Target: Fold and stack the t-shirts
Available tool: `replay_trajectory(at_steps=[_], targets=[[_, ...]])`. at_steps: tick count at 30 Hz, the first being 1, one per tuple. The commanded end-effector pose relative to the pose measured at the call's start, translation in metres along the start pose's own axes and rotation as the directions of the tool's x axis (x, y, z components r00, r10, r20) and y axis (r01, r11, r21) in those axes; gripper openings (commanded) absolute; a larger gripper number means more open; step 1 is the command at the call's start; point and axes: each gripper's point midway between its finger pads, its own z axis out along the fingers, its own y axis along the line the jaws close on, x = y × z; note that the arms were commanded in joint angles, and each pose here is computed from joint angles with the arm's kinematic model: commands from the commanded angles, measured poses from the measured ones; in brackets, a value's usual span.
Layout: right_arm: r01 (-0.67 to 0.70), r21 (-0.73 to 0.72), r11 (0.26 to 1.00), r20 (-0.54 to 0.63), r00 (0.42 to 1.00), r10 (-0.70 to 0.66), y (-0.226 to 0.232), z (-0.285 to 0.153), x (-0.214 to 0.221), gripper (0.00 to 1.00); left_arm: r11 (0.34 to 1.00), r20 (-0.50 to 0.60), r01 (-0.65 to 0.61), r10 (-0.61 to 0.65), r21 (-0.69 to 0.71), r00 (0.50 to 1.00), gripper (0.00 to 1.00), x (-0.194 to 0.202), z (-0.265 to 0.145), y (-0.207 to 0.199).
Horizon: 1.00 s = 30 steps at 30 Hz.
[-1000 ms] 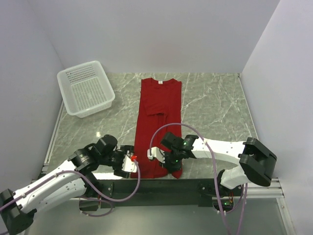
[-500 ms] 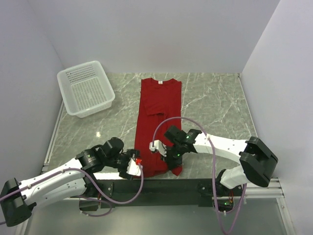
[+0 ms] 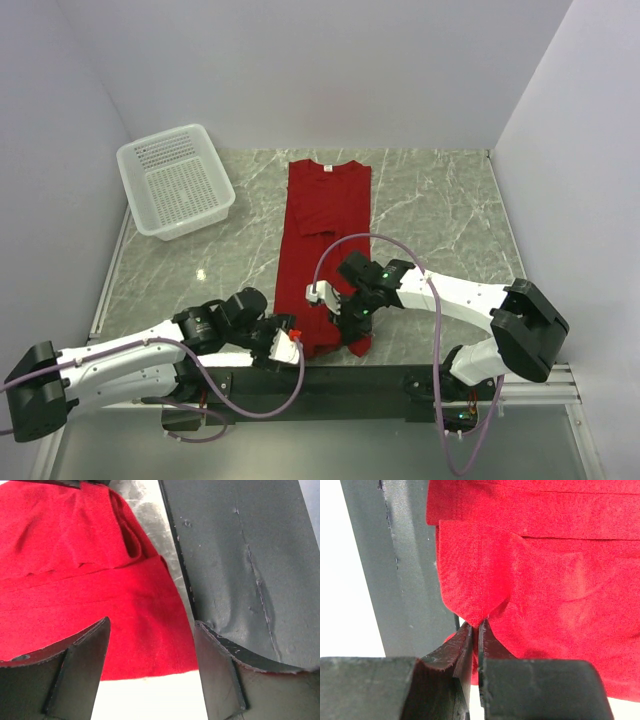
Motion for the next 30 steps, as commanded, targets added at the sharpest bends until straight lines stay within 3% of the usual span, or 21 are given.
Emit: replay_trajectory(at_steps=[1,21,30], targets=[[0.006,-0.008,1.000,0.049,0.999,-0.006,0.000,-0.009,-0.019,0.00,1.000,0.020,0.012,-0.012,-0.023,1.000,0.73,-0.006,0.008,0.004],[-0.079,-0.044,0.996,0.106,0.991,0.083,-0.007,-0.020,-0.030,0.00,0.994,-0.038,0.059,-0.063,-0.091,0.997,0.76,0.000,0.020,0.009],[-0.088,-0.045,0.995,0.120,0.988,0.093,-0.009,-0.024,-0.032,0.00,0.992,-0.065,0.050,-0.057,-0.114,0.996,0.66,0.003,0.022,0.012]])
